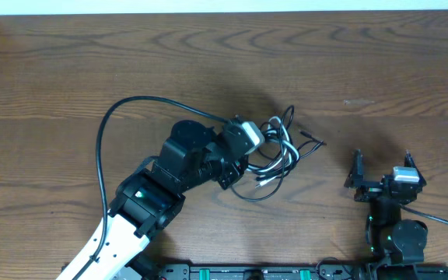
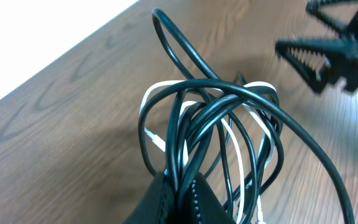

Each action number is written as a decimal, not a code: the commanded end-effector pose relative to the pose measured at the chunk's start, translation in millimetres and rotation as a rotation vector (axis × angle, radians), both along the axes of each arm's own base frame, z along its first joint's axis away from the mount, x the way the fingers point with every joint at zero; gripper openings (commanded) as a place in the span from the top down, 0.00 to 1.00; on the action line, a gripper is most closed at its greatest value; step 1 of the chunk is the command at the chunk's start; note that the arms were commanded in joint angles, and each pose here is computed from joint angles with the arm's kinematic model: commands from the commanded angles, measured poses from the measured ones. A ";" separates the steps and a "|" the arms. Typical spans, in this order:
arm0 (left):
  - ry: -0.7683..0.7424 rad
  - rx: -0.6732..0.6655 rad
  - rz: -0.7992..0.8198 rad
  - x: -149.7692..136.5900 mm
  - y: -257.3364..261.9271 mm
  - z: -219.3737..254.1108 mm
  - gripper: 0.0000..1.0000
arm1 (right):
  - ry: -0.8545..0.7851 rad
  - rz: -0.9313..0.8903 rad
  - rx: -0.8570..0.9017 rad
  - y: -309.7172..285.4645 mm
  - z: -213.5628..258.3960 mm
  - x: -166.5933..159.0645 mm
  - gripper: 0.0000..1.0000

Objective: Untangle cables

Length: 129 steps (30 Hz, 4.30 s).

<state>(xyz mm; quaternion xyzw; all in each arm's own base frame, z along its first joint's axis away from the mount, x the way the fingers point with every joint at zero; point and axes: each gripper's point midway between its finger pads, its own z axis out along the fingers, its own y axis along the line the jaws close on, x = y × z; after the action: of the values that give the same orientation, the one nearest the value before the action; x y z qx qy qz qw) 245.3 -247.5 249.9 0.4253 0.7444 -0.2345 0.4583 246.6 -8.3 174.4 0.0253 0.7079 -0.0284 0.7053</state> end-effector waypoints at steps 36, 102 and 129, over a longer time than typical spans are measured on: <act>-0.165 -0.175 -0.383 -56.0 -16.6 64.2 0.92 | 0.198 0.986 0.308 152.2 157.1 -48.3 0.14; -0.209 -0.408 -0.468 -26.6 -39.3 105.0 0.93 | 0.465 1.134 0.444 171.9 108.0 -42.8 0.88; -0.146 -0.399 -0.332 4.8 -11.2 96.8 0.93 | 0.564 0.314 0.344 70.7 38.5 28.6 0.99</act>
<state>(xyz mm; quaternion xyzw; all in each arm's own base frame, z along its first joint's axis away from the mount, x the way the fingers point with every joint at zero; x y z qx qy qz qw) 250.4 -264.0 326.7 0.4626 0.5787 -0.4187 0.5252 264.9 90.0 217.2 -0.0157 0.8571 0.2643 0.4420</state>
